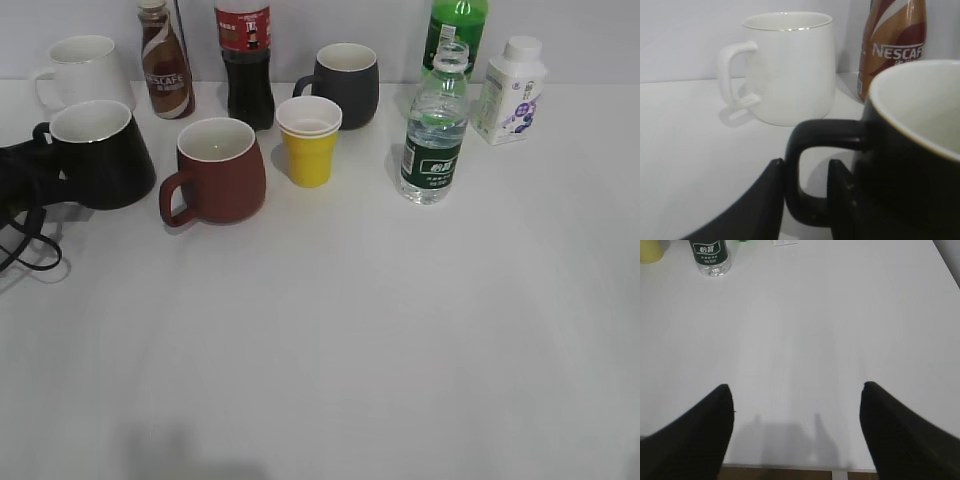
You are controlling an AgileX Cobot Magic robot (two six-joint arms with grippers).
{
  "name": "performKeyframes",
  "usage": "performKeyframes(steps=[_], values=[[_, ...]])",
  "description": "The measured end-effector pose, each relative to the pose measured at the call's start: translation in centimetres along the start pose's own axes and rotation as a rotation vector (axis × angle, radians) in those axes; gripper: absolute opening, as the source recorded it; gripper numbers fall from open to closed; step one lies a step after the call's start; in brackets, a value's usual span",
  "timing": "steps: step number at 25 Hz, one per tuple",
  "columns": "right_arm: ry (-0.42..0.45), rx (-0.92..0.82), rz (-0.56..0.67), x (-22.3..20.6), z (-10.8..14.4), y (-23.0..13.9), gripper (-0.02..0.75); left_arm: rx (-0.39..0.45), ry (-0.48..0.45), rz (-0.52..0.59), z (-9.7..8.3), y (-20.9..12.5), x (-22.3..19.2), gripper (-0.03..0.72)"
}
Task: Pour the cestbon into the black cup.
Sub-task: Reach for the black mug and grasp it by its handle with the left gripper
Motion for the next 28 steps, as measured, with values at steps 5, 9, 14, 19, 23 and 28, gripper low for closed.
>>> performKeyframes(steps=[5, 9, 14, 19, 23, 28], values=[[0.000, 0.000, 0.000, 0.0, 0.0, 0.0, 0.590, 0.005, 0.001, -0.004, 0.4, 0.0, 0.0, 0.063], [0.000, 0.000, 0.000, 0.0, 0.0, 0.0, 0.590, 0.011, 0.000, -0.008, 0.3, 0.1, 0.0, 0.058], [0.000, 0.000, 0.000, 0.0, 0.0, 0.0, 0.590, 0.010, -0.002, -0.015, 0.4, 0.6, 0.2, 0.053], [0.008, -0.005, 0.001, 0.0, 0.2, 0.0, 0.590, -0.024, -0.010, -0.009, 0.3, 1.6, 1.4, 0.048], [0.055, -0.019, -0.003, 0.0, 1.1, 0.2, 0.587, -0.016, -0.009, -0.010, 0.4, 2.5, 2.3, 0.048], [0.185, 0.047, -0.065, -1.8, 4.0, 4.1, 0.554, 0.014, 0.005, -0.065, 0.9, 4.9, 3.2, 0.048]])
Point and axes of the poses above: a point on each arm's last joint axis where the gripper is mounted, x pointing back along that axis away from the gripper, z along the wrist's bending axis when the last joint is at zero, y = z × x, the point moved 10 cm from there along -x, pointing out along that axis toward the gripper, and after that the axes turned 13 degrees about -x, right-handed, at the moved point
